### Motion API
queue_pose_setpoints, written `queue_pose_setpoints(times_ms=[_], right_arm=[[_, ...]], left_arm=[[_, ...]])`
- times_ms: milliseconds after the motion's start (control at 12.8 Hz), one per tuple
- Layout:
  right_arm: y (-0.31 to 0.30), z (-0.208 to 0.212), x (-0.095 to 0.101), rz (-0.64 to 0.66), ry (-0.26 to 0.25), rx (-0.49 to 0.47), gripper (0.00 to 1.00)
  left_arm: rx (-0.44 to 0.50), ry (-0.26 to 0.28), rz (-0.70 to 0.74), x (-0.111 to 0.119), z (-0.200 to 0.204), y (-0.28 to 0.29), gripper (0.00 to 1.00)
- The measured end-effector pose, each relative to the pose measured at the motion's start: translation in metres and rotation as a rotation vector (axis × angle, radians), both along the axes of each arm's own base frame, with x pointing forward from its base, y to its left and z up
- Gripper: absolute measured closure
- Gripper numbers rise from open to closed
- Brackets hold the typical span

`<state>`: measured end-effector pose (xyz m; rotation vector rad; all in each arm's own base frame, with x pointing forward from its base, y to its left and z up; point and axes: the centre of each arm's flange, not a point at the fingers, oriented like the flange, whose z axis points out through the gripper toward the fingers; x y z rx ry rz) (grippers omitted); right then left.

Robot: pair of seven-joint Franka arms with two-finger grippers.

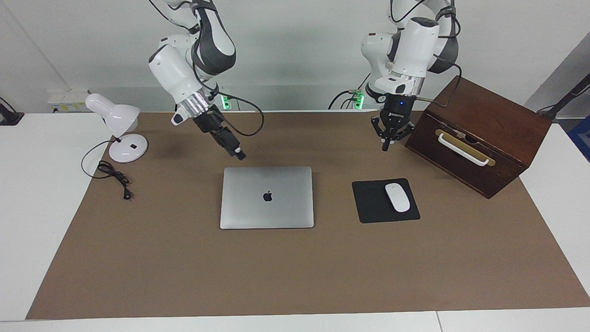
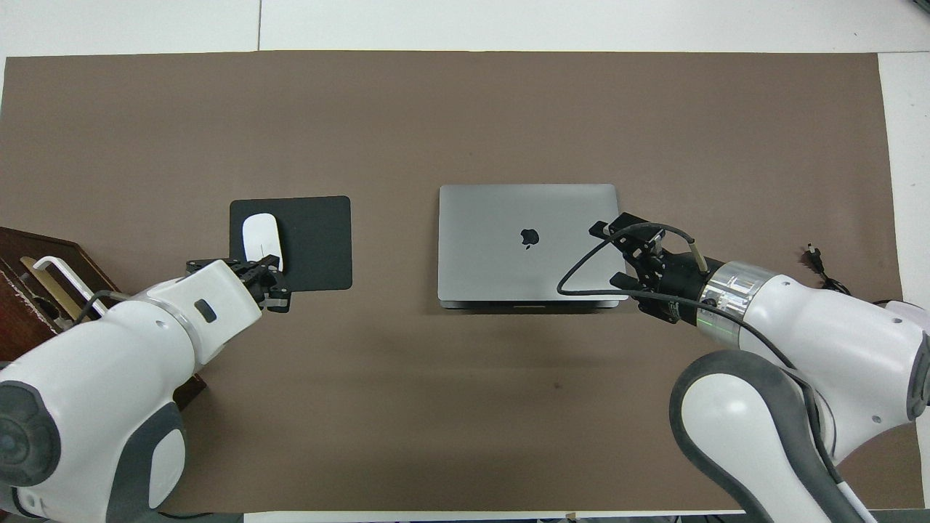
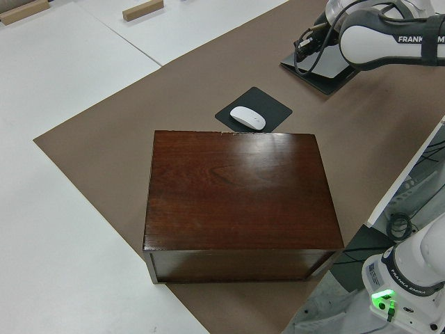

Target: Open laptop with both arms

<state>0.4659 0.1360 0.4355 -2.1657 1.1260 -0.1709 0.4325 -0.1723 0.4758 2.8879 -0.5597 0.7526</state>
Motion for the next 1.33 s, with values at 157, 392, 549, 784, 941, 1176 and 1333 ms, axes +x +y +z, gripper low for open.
queue_pose_setpoints(times_ms=[157, 392, 549, 784, 941, 1176, 1333], right_arm=[[-0.002, -0.014, -0.011, -0.018, 0.043, 0.000, 0.00], [-0.003, -0.029, -0.019, -0.040, 0.069, 0.007, 0.00], [0.010, -0.034, -0.026, -0.036, 0.082, 0.027, 0.00], [0.023, -0.049, -0.031, -0.037, 0.102, 0.027, 0.00], [0.032, -0.065, -0.032, -0.080, 0.088, 0.011, 0.00], [0.055, -0.094, -0.043, -0.115, 0.075, -0.010, 0.00], [0.052, -0.102, -0.046, -0.117, 0.061, -0.005, 0.00]], left_arm=[[-0.017, -0.051, -0.029, -0.012, -0.019, -0.010, 0.99], [-0.039, -0.109, -0.078, -0.032, -0.054, -0.027, 0.99], [-0.054, -0.140, -0.122, -0.040, -0.084, -0.046, 0.99], [-0.070, -0.165, -0.171, -0.044, -0.121, -0.069, 0.99], [-0.077, -0.177, -0.194, -0.048, -0.136, -0.080, 0.99], [-0.085, -0.198, -0.227, -0.054, -0.142, -0.091, 0.99], [-0.095, -0.217, -0.253, -0.060, -0.149, -0.101, 0.99]])
